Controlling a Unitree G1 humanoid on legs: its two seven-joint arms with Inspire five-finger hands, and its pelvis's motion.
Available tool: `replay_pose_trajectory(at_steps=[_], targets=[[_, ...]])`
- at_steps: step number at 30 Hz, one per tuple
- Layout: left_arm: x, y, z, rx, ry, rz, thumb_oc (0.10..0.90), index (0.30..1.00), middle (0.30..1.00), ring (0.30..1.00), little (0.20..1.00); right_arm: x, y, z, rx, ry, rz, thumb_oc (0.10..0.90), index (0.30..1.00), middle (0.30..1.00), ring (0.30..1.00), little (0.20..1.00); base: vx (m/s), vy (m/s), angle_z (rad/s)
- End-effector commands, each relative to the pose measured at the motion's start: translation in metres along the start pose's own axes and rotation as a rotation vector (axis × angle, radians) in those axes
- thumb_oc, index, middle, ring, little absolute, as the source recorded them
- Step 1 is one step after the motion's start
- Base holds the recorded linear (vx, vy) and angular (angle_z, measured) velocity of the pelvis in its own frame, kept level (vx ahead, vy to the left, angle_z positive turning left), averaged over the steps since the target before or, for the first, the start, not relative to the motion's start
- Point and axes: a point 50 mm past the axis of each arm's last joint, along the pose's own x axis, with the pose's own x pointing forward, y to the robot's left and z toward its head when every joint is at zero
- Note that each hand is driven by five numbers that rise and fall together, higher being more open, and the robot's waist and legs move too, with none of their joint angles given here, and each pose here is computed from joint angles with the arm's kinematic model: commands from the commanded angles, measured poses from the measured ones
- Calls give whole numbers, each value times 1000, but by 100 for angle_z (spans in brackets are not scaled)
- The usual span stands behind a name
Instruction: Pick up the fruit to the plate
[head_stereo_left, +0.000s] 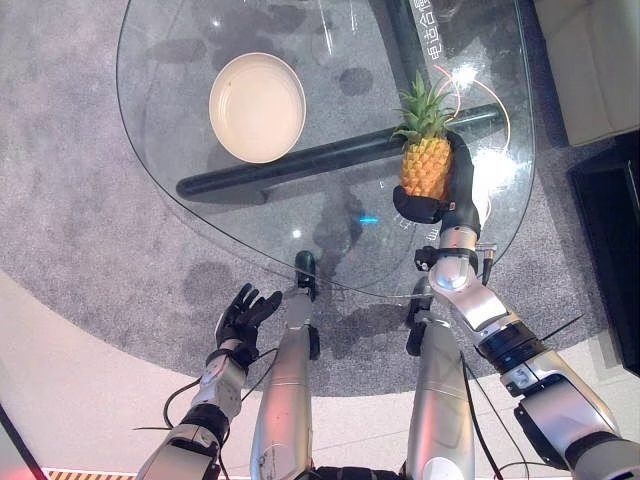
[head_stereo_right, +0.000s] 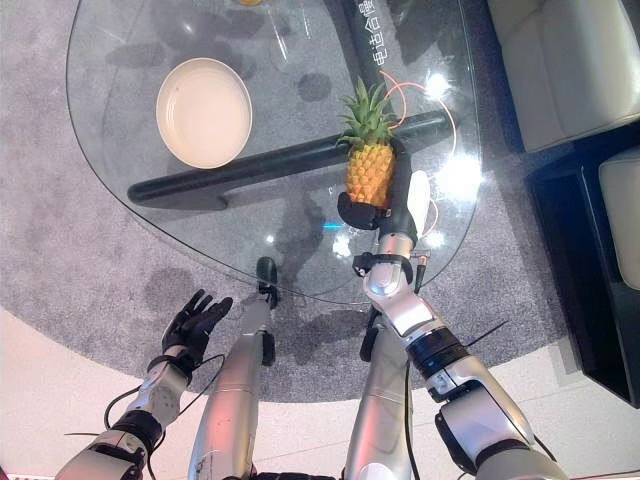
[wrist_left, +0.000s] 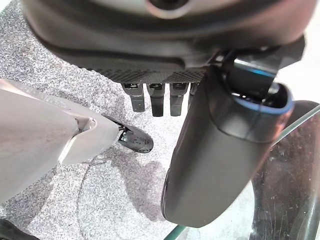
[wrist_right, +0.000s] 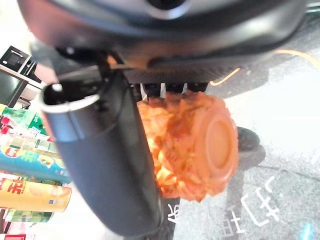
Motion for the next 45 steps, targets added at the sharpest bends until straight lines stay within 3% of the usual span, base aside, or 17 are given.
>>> replay_pose_trajectory(at_steps=[1,14,28,37,45], targets=[[1,11,13,47,-41,37,800,900,900,900,900,7,-18,-23,-74,93,-55,100,300,300,300,200,0,0,0],[2,14,25,-104,-127,98,800,900,900,900,900,6,-22,-17,-113,2,-107,100,300,300,300,200,0,0,0],[-2,17,100,-439,-537,261,800,900,900,900,900,7,-39,18,-241,-326,-290,100,300,300,300,200,0,7,0],[-17,-15,171,-484,-835,117,800,900,900,900,900,2,-45,46,-201,-492,-304,100,300,300,300,200,0,0,0],[-41,-54,202,-458,-1039,-90,800,900,900,900,900,-6,-49,68,-138,-613,-296,100,300,300,300,200,0,0,0]])
